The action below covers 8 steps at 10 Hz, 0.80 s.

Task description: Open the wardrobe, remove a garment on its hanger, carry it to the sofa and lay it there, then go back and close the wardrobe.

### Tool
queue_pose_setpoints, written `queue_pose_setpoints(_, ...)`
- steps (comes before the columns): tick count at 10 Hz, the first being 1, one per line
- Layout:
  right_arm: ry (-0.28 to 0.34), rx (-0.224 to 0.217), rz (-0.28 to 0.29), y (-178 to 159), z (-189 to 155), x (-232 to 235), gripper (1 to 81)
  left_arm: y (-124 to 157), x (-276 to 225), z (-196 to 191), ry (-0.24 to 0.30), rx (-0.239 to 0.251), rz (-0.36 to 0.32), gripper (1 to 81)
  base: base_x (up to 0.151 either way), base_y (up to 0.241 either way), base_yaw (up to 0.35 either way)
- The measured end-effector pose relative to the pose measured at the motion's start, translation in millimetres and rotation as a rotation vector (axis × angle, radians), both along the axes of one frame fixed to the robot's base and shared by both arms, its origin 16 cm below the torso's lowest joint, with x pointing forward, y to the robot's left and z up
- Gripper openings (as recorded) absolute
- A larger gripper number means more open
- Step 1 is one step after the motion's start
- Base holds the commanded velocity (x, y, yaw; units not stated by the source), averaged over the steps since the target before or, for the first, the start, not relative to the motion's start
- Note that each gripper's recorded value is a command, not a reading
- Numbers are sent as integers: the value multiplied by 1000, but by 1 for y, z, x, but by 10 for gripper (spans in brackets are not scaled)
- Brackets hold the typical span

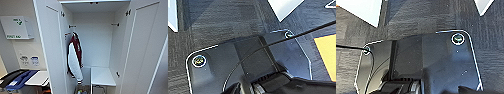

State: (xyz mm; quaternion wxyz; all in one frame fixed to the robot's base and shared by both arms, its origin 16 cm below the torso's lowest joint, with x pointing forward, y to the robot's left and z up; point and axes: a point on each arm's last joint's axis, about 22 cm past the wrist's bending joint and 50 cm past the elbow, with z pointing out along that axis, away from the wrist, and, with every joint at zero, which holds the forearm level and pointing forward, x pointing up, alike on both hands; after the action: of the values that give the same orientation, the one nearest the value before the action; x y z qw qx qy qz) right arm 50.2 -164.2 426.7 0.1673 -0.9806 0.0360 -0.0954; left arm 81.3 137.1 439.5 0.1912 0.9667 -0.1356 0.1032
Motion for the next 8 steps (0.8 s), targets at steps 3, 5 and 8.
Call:
queue_pose_setpoints(3,-3,-1,1,0,1,8,811,2,0,0,1,2,1,811,0,0,0)
queue_pose_setpoints(5,4,-3,-8,-3,0,6,811,11,-6,-2,9,5,5,811,0,0,0)
queue_pose_setpoints(8,18,-26,-120,-38,0,23,811,54,-2,3,14,-44,67,811,0,0,0)
